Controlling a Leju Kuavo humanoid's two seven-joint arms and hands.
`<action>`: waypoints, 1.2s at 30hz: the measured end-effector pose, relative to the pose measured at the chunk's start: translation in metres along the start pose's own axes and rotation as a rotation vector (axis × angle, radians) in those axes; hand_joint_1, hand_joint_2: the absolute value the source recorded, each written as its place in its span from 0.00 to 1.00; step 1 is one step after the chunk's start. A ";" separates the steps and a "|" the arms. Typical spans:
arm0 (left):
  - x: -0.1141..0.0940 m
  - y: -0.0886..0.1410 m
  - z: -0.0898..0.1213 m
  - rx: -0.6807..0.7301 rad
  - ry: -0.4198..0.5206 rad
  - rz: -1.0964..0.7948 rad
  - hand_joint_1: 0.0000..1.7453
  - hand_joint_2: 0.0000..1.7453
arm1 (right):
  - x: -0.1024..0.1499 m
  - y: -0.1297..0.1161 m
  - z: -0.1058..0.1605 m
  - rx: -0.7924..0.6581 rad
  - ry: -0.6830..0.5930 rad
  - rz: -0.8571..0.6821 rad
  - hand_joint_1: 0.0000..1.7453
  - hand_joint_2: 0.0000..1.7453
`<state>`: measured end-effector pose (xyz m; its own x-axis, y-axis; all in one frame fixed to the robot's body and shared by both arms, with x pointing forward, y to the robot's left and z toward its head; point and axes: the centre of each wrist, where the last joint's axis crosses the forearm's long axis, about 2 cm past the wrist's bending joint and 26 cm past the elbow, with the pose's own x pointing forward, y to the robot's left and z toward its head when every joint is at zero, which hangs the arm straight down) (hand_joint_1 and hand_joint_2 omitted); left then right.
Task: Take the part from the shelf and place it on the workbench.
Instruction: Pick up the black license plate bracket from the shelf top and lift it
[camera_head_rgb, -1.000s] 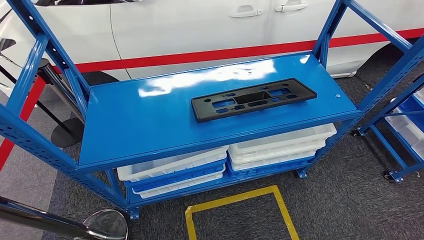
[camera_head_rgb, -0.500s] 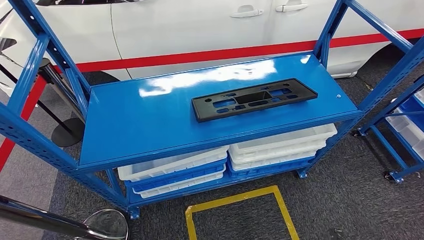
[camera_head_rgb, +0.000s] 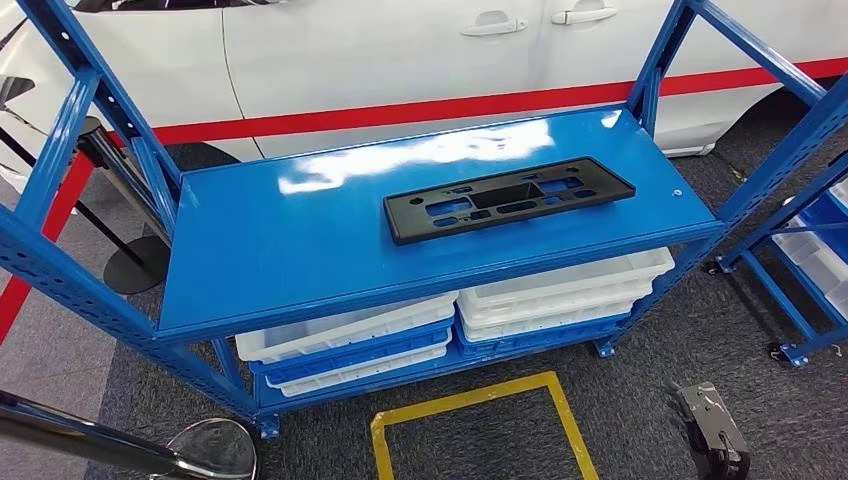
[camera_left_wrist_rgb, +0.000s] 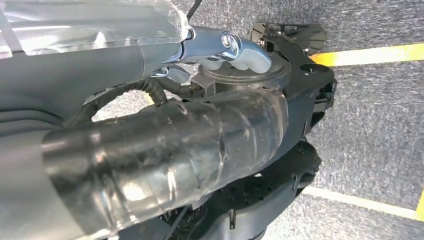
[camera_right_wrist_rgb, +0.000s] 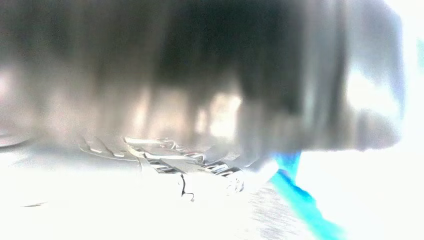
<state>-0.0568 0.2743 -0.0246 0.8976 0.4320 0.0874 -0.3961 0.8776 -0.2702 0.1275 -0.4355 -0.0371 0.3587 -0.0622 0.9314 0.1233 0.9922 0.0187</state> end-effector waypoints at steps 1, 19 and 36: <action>-0.001 0.000 0.002 -0.001 -0.003 0.002 0.00 0.00 | 0.008 -0.001 -0.005 0.015 -0.036 0.015 0.00 1.00; -0.006 0.000 0.028 -0.007 -0.063 0.032 0.00 0.00 | 0.146 0.058 -0.091 0.314 -0.512 0.382 0.00 1.00; -0.008 0.000 0.048 -0.008 -0.106 0.053 0.00 0.00 | 0.220 0.130 -0.119 0.471 -0.805 0.737 0.00 1.00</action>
<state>-0.0731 0.2811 0.0212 0.8498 0.4976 0.1741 -0.4403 0.8515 -0.2849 0.3327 -0.3333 0.1270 -0.5046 0.4589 0.7313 -0.2820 0.7130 -0.6420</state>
